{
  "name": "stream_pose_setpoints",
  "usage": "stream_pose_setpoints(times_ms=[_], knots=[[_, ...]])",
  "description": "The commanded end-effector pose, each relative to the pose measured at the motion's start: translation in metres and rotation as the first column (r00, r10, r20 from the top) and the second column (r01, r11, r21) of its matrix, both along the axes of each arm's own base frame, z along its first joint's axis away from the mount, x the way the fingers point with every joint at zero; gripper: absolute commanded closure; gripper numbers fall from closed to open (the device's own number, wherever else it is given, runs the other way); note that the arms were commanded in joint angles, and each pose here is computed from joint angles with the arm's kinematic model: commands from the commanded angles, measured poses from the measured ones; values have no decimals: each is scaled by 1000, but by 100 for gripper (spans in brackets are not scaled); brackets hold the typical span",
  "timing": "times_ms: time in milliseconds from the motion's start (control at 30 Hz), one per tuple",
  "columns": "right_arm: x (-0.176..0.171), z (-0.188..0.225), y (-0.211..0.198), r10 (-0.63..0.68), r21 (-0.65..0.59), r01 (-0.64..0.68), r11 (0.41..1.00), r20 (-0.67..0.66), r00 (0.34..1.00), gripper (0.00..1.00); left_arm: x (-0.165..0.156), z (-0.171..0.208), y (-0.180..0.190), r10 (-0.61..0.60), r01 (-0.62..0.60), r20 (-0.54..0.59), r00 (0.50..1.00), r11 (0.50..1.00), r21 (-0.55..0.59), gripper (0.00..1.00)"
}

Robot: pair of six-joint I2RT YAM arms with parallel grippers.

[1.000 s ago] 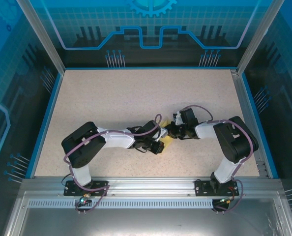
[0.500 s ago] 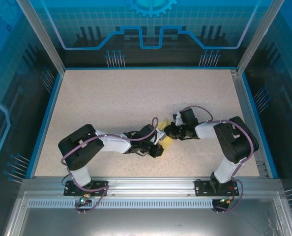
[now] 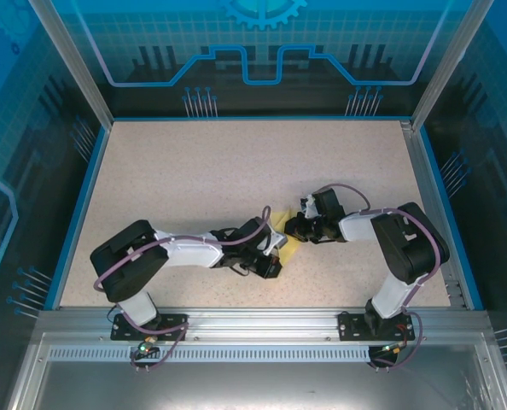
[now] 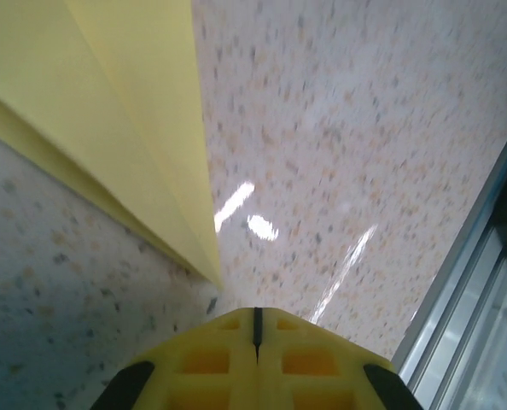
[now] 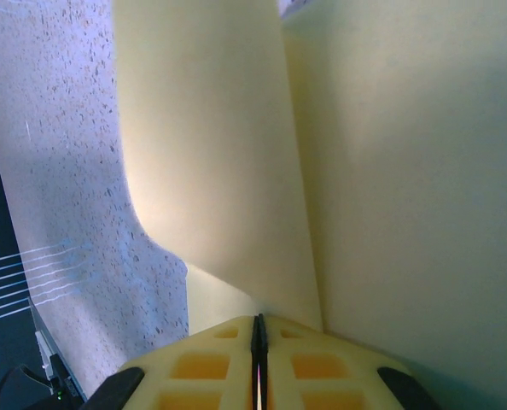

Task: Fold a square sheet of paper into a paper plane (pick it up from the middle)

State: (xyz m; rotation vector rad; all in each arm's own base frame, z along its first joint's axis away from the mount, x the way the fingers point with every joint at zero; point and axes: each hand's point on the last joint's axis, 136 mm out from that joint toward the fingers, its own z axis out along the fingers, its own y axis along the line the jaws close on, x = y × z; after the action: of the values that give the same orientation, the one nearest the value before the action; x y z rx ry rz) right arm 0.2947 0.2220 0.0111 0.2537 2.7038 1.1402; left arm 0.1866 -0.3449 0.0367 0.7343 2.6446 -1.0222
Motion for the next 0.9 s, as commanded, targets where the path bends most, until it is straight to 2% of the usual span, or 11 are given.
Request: stream_pose_setpoints(times_ms=[0,133,300,700,867], knots=[[-31,-41,-24,-43,-121,27,992,-134,990,89,37,43,-13,76,-66,95,993,992,-105,100],[-29,-36,-21,-41,-98,28,995,-126,991,89,60,38,-16,114,-102,110,987,988,-113,100],[-29,-33,-19,-45,-84,35,996,-121,992,89,67,20,-22,95,-85,96,991,991,-99,100],[-22,-26,-18,-57,-78,49,996,-110,992,88,51,-39,4,62,-66,68,996,996,54,100],[-12,-24,-27,-113,-112,103,988,-90,989,87,39,-55,17,57,-60,31,998,992,109,100]])
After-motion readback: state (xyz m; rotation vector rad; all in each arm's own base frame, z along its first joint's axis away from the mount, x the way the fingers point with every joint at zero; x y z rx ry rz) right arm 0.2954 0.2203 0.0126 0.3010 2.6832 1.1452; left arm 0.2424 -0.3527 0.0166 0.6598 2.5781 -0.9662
